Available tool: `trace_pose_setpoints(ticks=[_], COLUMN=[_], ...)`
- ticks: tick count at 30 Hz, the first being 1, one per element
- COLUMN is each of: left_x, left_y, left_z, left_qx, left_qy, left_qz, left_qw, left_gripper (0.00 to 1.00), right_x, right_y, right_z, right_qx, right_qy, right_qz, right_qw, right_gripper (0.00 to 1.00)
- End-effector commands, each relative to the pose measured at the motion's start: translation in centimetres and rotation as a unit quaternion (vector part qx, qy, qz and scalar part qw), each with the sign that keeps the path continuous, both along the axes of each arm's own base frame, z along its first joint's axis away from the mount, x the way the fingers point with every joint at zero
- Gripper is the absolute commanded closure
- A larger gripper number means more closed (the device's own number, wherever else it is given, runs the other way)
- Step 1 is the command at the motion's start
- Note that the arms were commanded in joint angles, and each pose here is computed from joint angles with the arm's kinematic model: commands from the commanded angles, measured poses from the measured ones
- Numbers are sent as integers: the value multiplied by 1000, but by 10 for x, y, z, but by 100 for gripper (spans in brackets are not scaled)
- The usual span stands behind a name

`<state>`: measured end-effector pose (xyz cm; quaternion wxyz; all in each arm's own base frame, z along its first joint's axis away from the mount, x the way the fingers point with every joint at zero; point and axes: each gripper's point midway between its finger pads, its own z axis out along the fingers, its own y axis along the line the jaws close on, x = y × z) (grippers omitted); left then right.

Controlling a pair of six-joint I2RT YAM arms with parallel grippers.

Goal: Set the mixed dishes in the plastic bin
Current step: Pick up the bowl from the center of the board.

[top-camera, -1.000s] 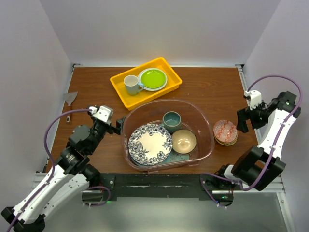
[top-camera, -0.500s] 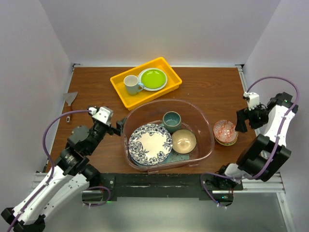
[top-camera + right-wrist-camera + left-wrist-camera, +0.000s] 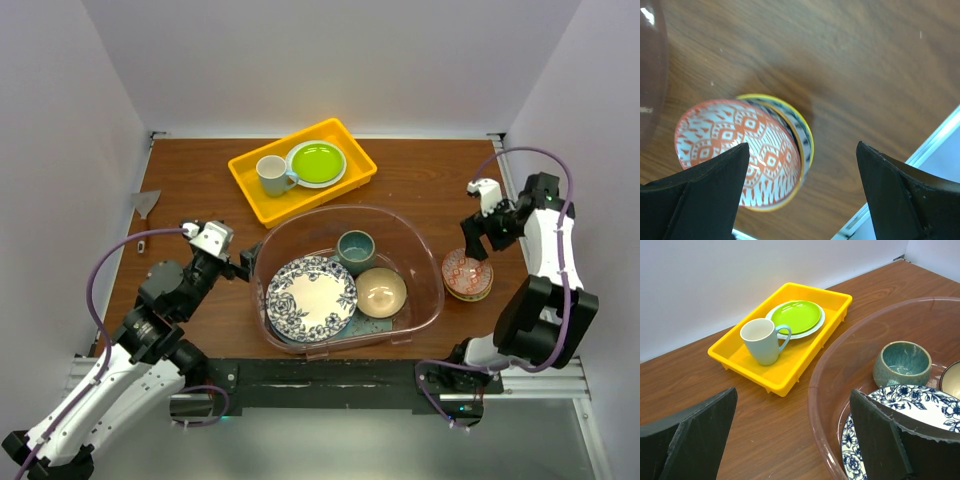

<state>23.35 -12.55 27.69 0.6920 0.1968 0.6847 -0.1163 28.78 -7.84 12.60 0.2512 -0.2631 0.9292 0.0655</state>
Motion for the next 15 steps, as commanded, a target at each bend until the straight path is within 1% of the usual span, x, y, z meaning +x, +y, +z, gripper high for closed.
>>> trace_pose_setpoints(ticks=[1, 3, 7, 9, 10, 12, 15], left_x=[3, 3, 4, 5, 5, 6, 7], left_y=[2, 3, 2, 2, 2, 2, 3], left_z=[10, 9, 8, 7, 6, 5, 5], left_qx=[-17, -16, -15, -14, -13, -13, -12], left_qy=[-15, -13, -13, -11, -10, -9, -9], left_qz=[8, 10, 10, 10, 11, 12, 15], left_qw=[1000, 1000, 1000, 1000, 1000, 1000, 1000], left_gripper=[0, 0, 0, 0, 0, 0, 0], right_x=[15, 11, 6, 9, 11, 13, 16], right_y=[9, 14, 14, 13, 14, 20, 28], right_z=[18, 14, 1, -3, -4, -5, -9], right_qx=[-29, -30, -49, -51, -54, -40, -20], right_qy=[-53, -47, -37, -36, -42, -41, -30], right_qz=[73, 104, 199, 217, 238, 267, 288], right_qw=[995, 993, 978, 974, 969, 962, 957], right_gripper=[11, 13, 21, 21, 24, 27, 34])
